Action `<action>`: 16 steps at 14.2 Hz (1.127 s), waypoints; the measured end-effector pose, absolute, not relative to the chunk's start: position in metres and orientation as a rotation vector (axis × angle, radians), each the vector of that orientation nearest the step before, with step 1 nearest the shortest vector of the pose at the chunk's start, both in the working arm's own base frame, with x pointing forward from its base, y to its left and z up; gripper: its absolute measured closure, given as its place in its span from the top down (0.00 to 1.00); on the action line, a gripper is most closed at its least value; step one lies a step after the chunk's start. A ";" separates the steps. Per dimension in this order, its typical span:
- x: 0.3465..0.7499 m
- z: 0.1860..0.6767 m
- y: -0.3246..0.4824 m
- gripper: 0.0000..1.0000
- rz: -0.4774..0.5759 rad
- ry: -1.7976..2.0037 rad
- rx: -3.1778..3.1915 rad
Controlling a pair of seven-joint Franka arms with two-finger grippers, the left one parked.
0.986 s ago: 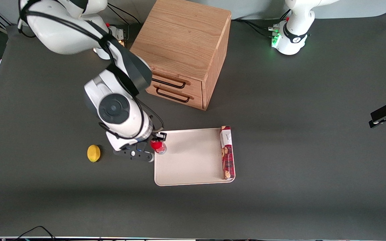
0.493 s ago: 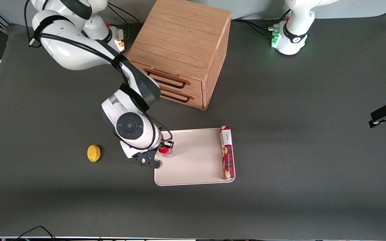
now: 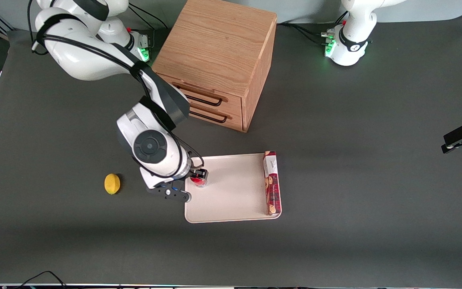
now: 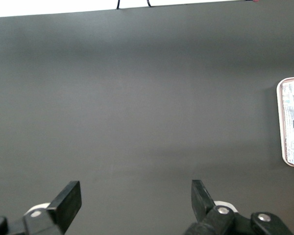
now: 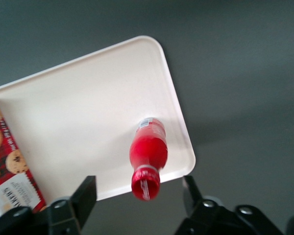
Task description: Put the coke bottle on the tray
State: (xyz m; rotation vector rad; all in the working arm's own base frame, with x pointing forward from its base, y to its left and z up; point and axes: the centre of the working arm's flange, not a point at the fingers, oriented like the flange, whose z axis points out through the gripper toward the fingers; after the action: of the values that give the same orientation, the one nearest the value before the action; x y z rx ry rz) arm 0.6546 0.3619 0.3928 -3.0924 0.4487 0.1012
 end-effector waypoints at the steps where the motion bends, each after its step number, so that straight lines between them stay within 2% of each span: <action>1: 0.650 0.423 0.356 0.96 0.088 0.438 -3.094; 2: 0.645 0.457 0.345 1.00 0.069 0.408 -3.102; 4: 0.627 0.536 0.309 1.00 0.021 0.328 -3.153; 6: 0.595 0.601 0.265 1.00 0.063 0.242 -3.241; 9: 0.558 0.663 0.197 1.00 0.181 0.150 -3.298; 11: 0.550 0.680 0.134 1.00 0.248 0.101 -3.273; 13: 0.549 0.672 0.072 1.00 0.287 0.101 -3.250; 16: 0.540 0.627 0.024 1.00 0.223 0.145 -3.219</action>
State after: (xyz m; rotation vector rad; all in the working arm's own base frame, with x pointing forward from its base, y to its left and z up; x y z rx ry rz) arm 0.5404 0.0244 0.6271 -3.2193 0.1453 0.2232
